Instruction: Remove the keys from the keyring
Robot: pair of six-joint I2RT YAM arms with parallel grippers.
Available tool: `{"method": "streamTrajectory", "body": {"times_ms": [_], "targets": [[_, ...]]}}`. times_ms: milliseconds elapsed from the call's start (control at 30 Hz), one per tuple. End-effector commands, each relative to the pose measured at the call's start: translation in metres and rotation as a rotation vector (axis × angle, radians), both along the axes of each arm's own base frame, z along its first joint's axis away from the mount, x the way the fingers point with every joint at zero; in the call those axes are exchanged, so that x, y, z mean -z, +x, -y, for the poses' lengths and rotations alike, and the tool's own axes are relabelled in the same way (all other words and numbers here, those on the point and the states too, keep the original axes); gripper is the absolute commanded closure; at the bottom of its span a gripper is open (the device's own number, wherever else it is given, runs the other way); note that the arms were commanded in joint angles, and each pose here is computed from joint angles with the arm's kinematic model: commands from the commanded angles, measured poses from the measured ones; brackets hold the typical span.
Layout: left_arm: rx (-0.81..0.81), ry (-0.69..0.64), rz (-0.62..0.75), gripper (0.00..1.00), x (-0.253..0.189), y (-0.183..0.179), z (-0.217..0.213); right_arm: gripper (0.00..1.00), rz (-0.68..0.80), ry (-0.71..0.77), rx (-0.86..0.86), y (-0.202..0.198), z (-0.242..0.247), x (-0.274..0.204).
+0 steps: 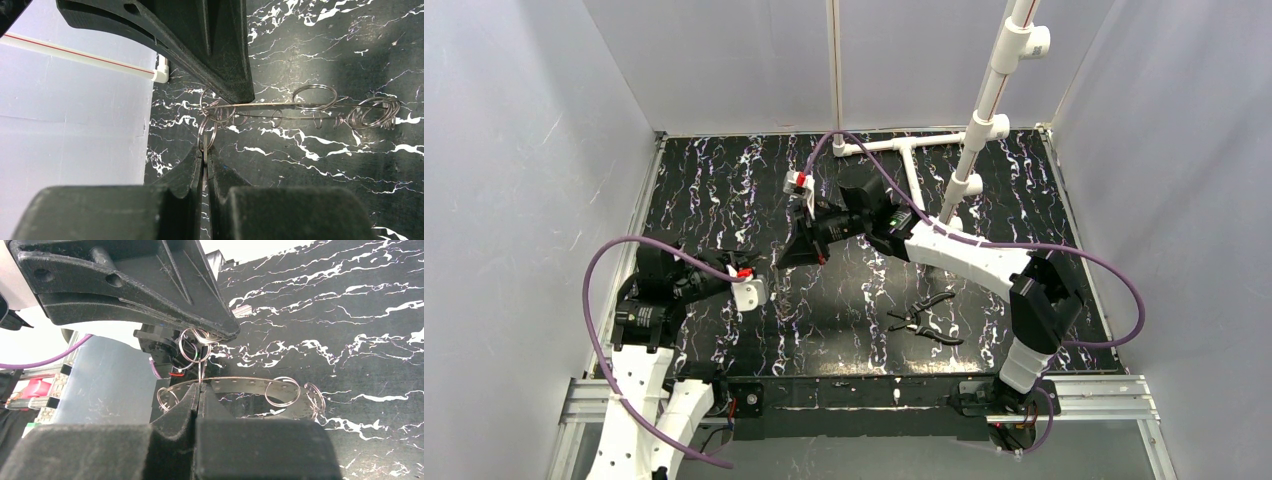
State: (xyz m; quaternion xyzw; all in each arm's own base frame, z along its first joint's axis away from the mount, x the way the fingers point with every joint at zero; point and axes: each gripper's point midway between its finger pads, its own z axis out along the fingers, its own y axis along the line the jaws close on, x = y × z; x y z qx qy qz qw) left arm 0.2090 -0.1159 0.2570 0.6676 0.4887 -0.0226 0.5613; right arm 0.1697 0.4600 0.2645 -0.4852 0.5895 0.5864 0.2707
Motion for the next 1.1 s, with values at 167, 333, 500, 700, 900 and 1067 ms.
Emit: {"method": "streamTrajectory", "body": {"times_ms": [167, 333, 500, 700, 900, 1067], "targets": [[0.065, 0.017, 0.045, 1.0, 0.006, -0.019, 0.005, 0.99, -0.009, 0.122, 0.0, 0.002, 0.006, -0.04], [0.082, 0.034, 0.05, 1.0, 0.013, -0.025, 0.005, 0.99, -0.031, 0.147, 0.015, 0.007, 0.007, -0.046], [0.072, 0.02, 0.043, 1.0, 0.004, -0.021, 0.005, 0.99, -0.042, 0.142, 0.014, 0.005, 0.006, -0.033], [0.048, -0.015, 0.059, 1.0, -0.016, -0.009, 0.006, 0.99, -0.001, 0.124, -0.019, -0.003, 0.007, -0.013], [0.096, 0.003, 0.099, 1.0, -0.011, -0.013, 0.01, 0.71, 0.048, 0.104, -0.021, -0.002, 0.01, -0.008], [0.123, 0.004, 0.117, 1.0, -0.01, -0.016, 0.012, 0.46, 0.11, 0.062, -0.023, 0.0, 0.015, -0.004]]}}
